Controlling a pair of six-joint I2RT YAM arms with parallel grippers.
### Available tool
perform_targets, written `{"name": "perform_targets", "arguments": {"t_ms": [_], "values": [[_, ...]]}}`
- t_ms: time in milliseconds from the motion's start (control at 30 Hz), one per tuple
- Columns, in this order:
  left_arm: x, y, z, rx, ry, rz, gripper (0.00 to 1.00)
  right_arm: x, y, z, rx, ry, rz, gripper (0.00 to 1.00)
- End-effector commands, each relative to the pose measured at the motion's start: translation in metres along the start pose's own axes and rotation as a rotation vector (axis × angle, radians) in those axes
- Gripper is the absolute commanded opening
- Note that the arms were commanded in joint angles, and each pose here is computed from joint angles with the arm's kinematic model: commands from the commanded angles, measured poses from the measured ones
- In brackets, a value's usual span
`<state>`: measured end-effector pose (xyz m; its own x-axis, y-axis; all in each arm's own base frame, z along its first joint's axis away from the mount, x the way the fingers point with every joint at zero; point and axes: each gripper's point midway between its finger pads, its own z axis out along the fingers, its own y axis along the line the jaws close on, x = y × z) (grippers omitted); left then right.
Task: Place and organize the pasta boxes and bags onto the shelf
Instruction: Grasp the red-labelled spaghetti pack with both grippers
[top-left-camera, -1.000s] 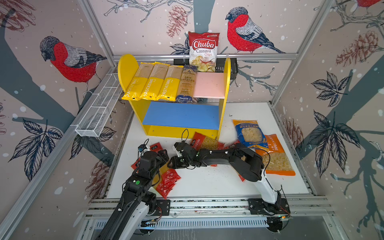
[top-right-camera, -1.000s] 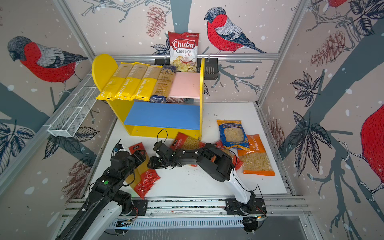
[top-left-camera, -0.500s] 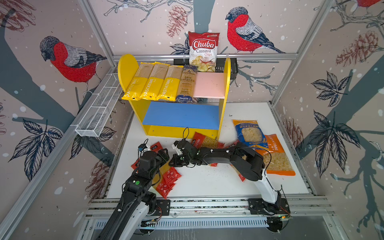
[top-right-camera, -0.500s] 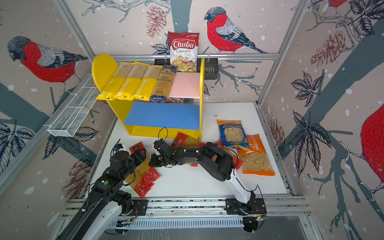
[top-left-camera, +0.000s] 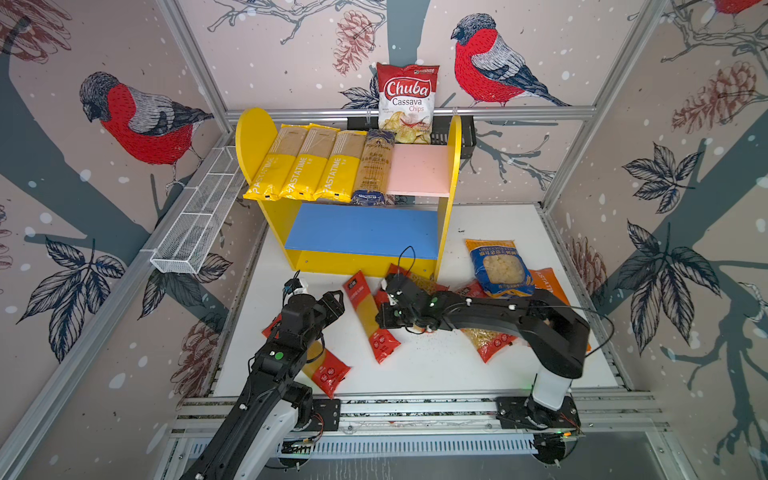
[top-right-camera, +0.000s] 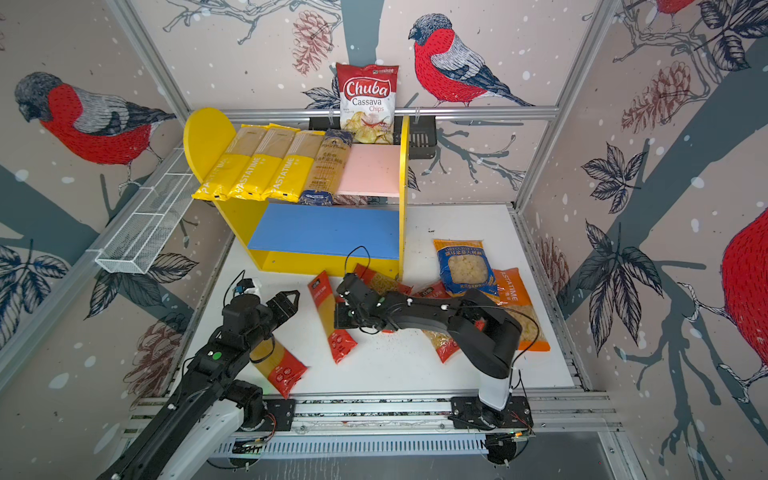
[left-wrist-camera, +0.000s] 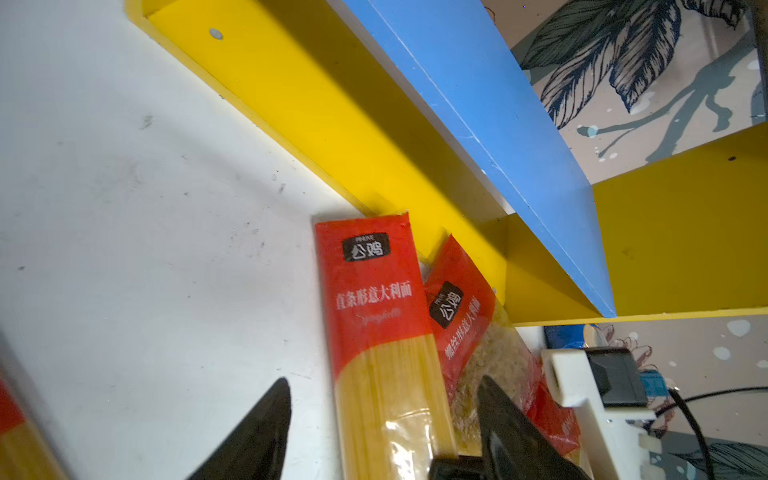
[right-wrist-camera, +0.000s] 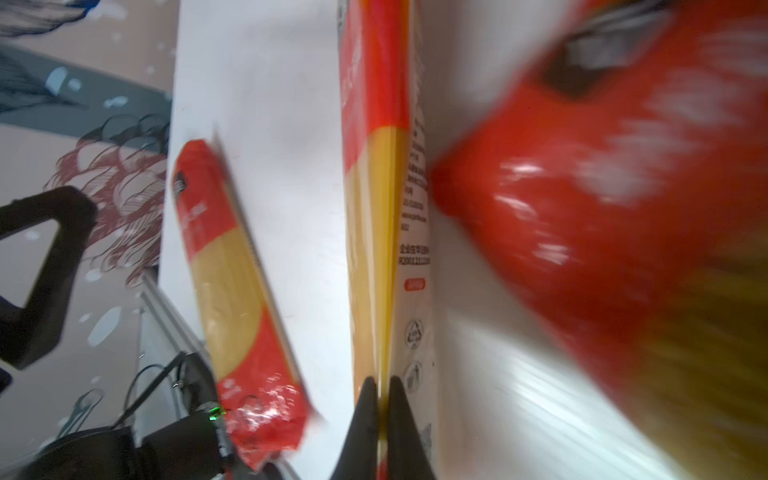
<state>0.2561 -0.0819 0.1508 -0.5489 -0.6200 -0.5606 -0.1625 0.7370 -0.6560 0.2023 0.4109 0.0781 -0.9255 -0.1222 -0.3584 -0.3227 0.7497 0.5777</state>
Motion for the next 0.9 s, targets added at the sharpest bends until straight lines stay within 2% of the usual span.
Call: {"name": "perform_targets", "arguments": {"t_ms": [0, 133, 233, 400, 633, 733, 867], "values": [[0.002, -0.026, 0.005, 0.126, 0.018, 0.025, 0.69, -0.012, -0.024, -0.018, 0.014, -0.118, 0.12, 0.0], [0.023, -0.038, 0.015, 0.181, 0.076, 0.047, 0.7, 0.006, -0.047, -0.018, -0.01, -0.115, 0.232, 0.0], [0.047, -0.037, 0.026, 0.189, 0.142, 0.055, 0.7, 0.016, -0.038, -0.011, -0.085, -0.069, 0.248, 0.02], [0.075, -0.013, 0.036, 0.167, 0.205, 0.019, 0.62, 0.017, -0.02, -0.015, -0.168, -0.026, 0.125, 0.18], [0.095, 0.002, 0.039, 0.186, 0.241, -0.038, 0.51, 0.018, -0.04, -0.018, -0.152, 0.069, -0.018, 0.47], [0.101, 0.009, 0.041, 0.177, 0.257, -0.048, 0.48, 0.019, -0.043, -0.014, -0.136, 0.111, -0.076, 0.54], [0.109, 0.02, 0.042, 0.15, 0.27, -0.054, 0.43, 0.022, -0.049, -0.003, -0.119, 0.146, -0.111, 0.58]]}}
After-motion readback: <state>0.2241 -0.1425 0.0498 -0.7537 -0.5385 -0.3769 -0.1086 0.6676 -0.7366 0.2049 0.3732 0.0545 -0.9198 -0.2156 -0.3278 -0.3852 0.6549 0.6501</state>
